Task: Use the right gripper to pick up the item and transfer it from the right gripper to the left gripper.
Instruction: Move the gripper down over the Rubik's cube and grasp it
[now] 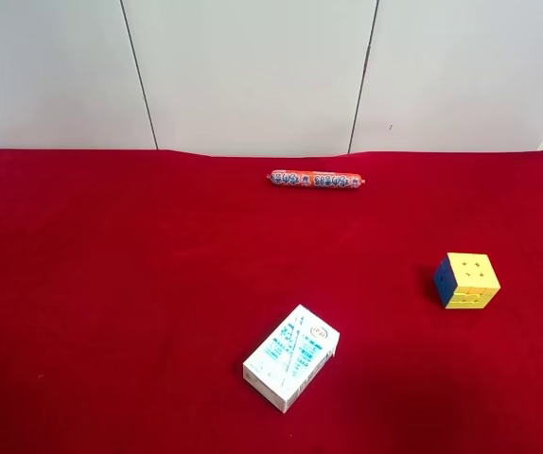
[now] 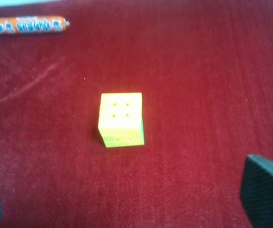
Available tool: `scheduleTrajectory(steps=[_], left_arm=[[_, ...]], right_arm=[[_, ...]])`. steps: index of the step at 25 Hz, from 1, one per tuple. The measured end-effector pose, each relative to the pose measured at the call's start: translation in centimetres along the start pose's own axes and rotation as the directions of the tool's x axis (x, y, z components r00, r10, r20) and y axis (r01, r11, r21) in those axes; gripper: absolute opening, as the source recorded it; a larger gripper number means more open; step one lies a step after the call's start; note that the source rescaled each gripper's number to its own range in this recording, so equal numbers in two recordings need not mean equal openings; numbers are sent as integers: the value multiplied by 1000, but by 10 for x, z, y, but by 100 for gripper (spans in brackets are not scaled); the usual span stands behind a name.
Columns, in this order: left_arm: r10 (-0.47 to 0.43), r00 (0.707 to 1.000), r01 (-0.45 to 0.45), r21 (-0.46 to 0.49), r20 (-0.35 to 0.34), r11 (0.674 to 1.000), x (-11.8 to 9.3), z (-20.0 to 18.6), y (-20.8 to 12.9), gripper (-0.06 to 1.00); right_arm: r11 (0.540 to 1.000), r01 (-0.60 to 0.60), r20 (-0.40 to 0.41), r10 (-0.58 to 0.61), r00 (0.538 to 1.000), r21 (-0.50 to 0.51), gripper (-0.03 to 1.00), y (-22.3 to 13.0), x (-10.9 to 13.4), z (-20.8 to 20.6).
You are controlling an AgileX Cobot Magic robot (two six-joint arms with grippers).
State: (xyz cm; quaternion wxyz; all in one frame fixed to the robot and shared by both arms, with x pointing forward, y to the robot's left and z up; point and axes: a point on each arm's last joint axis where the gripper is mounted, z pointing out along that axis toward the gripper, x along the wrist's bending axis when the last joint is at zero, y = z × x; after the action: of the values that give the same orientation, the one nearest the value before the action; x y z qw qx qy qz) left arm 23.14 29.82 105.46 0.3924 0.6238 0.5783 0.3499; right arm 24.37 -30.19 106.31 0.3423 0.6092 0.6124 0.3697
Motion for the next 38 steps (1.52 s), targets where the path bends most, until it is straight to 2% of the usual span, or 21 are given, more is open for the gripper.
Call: scheduleTrajectory(steps=[5,9,14,19,22,29,38], left_arm=[[0,1000,0,0,0,1000,0,0,0,100],[0,1000,0,0,0,1000,0,0,0,100],[0,1000,0,0,0,1000,0,0,0,100],[0,1000,0,0,0,1000,0,0,0,100],[0,1000,0,0,0,1000,0,0,0,100],[0,1000,0,0,0,1000,0,0,0,100],[0,1000,0,0,0,1000,0,0,0,100]], right_arm=[[987,6,12,-8,1000,161,100,44,3,22],[947,10,19,-17,1000,320,100,78,7,60],[852,11,25,-29,999,523,100,102,11,126],[725,10,29,-41,999,688,100,97,14,193],[672,9,28,-45,999,741,100,86,14,222],[650,14,22,-47,999,760,100,63,15,274],[571,19,18,-60,998,821,100,29,15,315]])
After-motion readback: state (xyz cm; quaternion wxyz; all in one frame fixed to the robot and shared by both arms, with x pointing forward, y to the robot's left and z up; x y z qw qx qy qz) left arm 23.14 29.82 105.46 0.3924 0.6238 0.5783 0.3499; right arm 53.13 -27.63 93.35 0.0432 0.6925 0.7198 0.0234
